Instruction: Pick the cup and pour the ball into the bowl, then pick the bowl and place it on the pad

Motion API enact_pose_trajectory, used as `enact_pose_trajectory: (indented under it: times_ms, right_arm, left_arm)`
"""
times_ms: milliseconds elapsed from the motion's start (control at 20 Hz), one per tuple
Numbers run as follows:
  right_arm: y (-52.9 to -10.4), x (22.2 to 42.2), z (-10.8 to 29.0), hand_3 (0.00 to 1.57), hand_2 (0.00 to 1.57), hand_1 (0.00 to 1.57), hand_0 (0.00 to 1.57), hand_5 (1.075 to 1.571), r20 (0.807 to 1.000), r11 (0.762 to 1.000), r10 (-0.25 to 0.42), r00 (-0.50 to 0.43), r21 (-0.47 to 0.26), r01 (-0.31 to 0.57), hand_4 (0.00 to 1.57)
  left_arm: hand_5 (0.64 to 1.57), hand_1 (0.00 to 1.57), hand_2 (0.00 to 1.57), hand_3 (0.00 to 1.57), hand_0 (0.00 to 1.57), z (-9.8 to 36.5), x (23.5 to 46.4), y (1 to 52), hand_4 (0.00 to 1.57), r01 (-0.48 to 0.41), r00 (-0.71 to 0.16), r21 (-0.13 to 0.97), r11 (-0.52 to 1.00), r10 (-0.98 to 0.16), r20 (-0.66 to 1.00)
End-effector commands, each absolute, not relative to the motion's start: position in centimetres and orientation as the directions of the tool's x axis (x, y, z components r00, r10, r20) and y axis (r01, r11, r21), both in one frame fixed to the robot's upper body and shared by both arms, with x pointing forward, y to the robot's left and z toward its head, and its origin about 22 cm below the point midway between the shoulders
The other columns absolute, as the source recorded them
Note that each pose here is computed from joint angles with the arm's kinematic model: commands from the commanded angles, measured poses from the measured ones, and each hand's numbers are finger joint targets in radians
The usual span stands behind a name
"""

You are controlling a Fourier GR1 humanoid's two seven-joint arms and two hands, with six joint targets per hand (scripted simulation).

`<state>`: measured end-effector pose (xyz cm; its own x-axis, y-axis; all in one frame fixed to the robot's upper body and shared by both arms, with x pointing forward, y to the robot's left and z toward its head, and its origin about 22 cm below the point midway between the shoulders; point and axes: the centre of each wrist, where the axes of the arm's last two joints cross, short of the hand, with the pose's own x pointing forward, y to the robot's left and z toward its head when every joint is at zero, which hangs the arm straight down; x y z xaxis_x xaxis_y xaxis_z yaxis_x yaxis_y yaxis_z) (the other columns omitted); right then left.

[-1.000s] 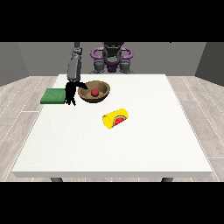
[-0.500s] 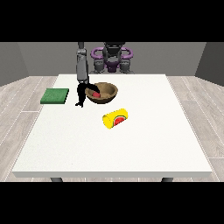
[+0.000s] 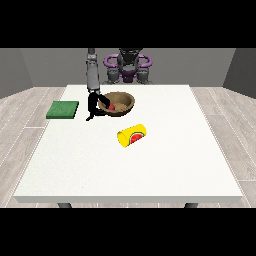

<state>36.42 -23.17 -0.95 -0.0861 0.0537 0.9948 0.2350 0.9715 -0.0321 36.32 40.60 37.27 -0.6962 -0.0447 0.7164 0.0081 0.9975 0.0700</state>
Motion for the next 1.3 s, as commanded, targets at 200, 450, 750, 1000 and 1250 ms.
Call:
enact_pose_trajectory:
  times_ms: [200, 450, 750, 1000, 1250]
  right_arm:
    - [-22.6, 37.7, 2.7, 1.57, 1.57, 1.57, 1.57, 1.455, 0.951, 0.948, 0.231, 0.203, -0.267, 0.173, 1.25]
    - [-24.3, 39.8, 8.7, 1.57, 1.57, 1.57, 1.57, 1.476, 0.938, 0.941, 0.265, 0.221, -0.302, 0.154, 1.25]
    - [-27.9, 38.9, 7.5, 1.57, 1.57, 1.57, 1.57, 1.514, 0.919, 0.916, 0.357, 0.168, -0.38, 0.13, 1.3]
    - [-32.4, 40.1, 10.4, 1.57, 1.57, 1.57, 1.57, 1.514, 0.928, 0.917, 0.348, 0.132, -0.367, 0.159, 1.3]
    - [-37.0, 38.4, 9.5, 1.57, 1.57, 1.57, 1.57, 1.534, 0.935, 0.918, 0.331, 0.13, -0.351, 0.186, 1.3]
  left_arm:
    - [1.547, 0.0, 0.0, 0.0, 0.0, 29.8, 36.8, 45.8, 0.0, -0.096, -0.567, 0.015, 0.995, -0.068, 0.821]
    - [1.543, 0.0, 0.0, 0.0, 0.0, 27.6, 35.4, 48.7, 0.0, -0.132, -0.526, 0.021, 0.991, -0.088, 0.846]
    - [1.539, 0.0, 0.0, 0.0, 0.0, 30.0, 33.4, 50.8, 0.0, -0.182, -0.614, 0.015, 0.983, -0.125, 0.78]
    - [1.537, 0.0, 0.0, 0.0, 0.0, 32.6, 34.3, 48.3, 0.0, -0.173, -0.636, 0.017, 0.985, -0.125, 0.762]
    - [1.535, 0.0, 0.0, 0.0, 0.0, 31.7, 32.8, 50.4, 0.0, -0.192, -0.623, 0.038, 0.981, -0.151, 0.768]
